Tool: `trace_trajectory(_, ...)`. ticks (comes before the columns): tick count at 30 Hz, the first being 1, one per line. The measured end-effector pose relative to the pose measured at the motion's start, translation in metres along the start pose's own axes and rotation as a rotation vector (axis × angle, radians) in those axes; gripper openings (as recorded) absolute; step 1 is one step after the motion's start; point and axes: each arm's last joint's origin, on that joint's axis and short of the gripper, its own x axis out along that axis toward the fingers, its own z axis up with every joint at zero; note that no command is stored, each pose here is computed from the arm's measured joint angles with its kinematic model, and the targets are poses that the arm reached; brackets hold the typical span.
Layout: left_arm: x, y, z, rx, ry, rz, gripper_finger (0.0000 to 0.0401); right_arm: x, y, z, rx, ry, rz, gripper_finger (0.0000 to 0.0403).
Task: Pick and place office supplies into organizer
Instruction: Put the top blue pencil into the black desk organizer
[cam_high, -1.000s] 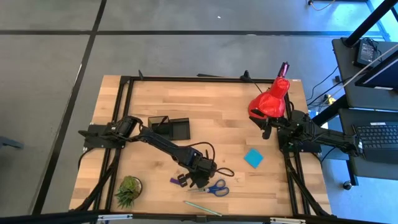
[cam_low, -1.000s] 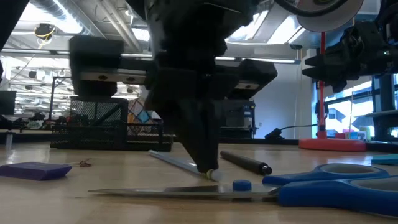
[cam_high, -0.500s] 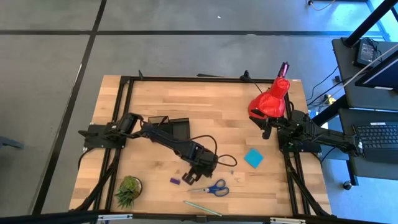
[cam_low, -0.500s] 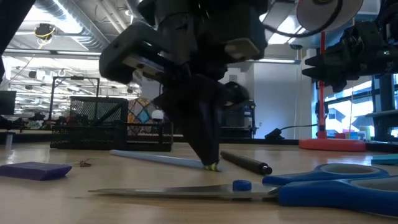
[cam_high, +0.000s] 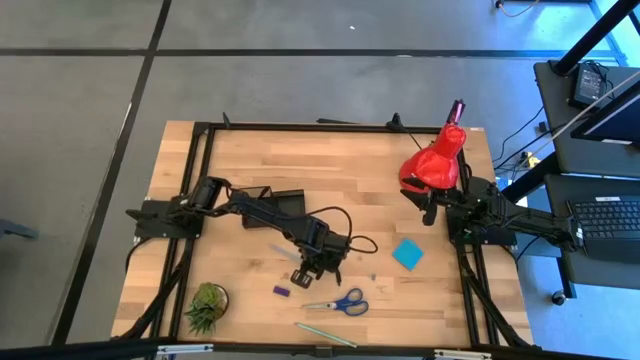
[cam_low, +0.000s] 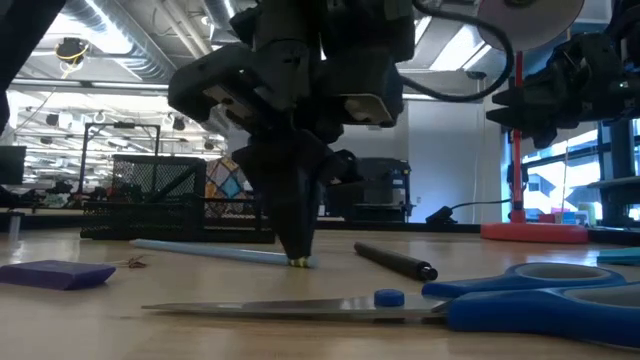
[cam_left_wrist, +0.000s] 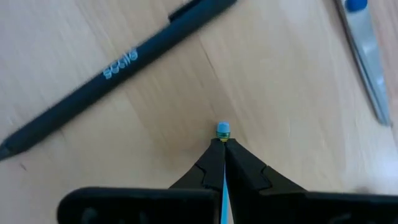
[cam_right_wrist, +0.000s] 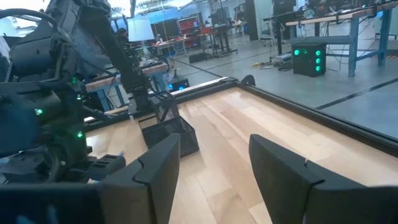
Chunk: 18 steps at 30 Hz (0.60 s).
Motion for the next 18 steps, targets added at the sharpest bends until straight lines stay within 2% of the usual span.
trace_trajectory(9,-0.0025,-0.0002,-0.0087,0.028,0.095,0.025,0.0003,0.0000,-0.0001,-0.0001,0.000,0.001,-0.001,0.0195)
trace_trajectory(18,-0.0026,-0.0004,-0.0098,0.044,0.109,0.029,0.0003,0.0000,-0.0001,-0.0001,0.002,0.001,-0.003,0.0195)
